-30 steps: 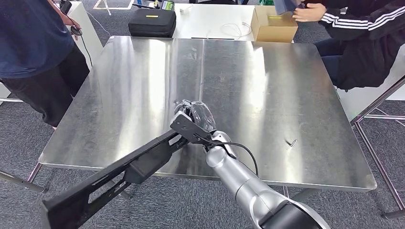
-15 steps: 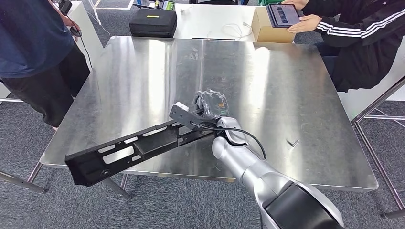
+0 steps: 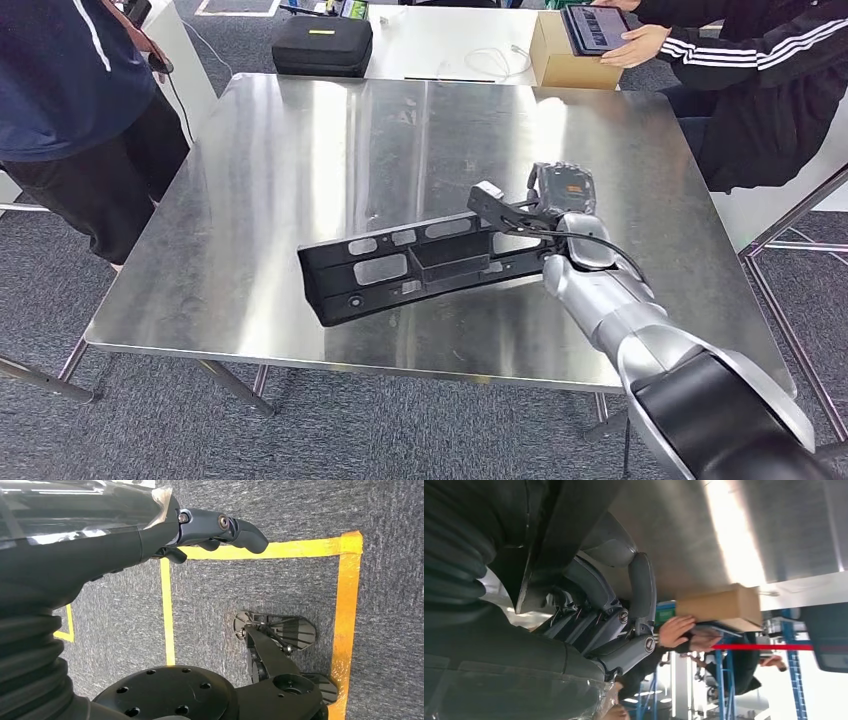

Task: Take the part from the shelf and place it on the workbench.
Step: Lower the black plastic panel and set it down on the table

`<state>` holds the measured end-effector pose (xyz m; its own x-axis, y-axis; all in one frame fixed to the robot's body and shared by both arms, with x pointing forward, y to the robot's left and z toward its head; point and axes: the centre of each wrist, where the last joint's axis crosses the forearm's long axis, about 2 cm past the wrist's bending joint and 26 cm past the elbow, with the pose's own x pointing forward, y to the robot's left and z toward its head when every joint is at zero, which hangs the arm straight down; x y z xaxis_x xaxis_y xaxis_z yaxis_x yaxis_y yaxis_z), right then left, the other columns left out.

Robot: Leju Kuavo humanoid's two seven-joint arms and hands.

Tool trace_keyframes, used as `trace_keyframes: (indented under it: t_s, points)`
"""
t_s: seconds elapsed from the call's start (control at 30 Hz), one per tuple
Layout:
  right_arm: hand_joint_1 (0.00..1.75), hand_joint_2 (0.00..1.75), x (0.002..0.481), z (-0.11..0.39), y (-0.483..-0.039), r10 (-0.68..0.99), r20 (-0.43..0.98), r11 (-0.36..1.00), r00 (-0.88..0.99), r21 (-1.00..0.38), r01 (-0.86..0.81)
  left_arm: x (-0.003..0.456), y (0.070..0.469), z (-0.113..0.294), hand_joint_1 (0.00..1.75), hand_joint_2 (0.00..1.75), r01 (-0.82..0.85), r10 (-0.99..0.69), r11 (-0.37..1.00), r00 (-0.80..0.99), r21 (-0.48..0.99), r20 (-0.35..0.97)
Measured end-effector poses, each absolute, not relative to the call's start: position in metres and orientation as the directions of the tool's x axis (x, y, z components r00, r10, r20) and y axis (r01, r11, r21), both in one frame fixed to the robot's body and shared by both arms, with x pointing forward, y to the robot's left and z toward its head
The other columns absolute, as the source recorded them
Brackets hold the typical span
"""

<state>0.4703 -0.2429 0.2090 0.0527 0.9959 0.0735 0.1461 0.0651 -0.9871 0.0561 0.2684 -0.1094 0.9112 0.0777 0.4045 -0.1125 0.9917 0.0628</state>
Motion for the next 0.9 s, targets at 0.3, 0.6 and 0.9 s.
trace_keyframes:
  t_s: [0.3, 0.6, 0.9]
  points:
    - [1.75, 1.75, 0.473, 0.209, -0.272, 0.996, 0.019, 0.009, 0.089, -0.994, 0.113, 0.056, 0.269, -0.109, 0.0, 1.75, -0.096, 0.061, 0.993, 0.904, 0.062, 0.423]
    - [0.44, 0.44, 0.479, 0.22, -0.283, 0.999, 0.025, 0.023, 0.025, -0.995, 0.093, 0.058, 0.27, -0.109, 0.0, 1.75, -0.07, 0.038, 0.996, 0.893, 0.055, 0.448]
    - [0.0, 0.0, 0.48, 0.223, -0.271, 0.998, 0.036, 0.039, -0.06, -0.997, 0.062, 0.058, 0.27, -0.109, 0.0, 1.31, -0.055, 0.019, 0.996, 0.901, 0.07, 0.433]
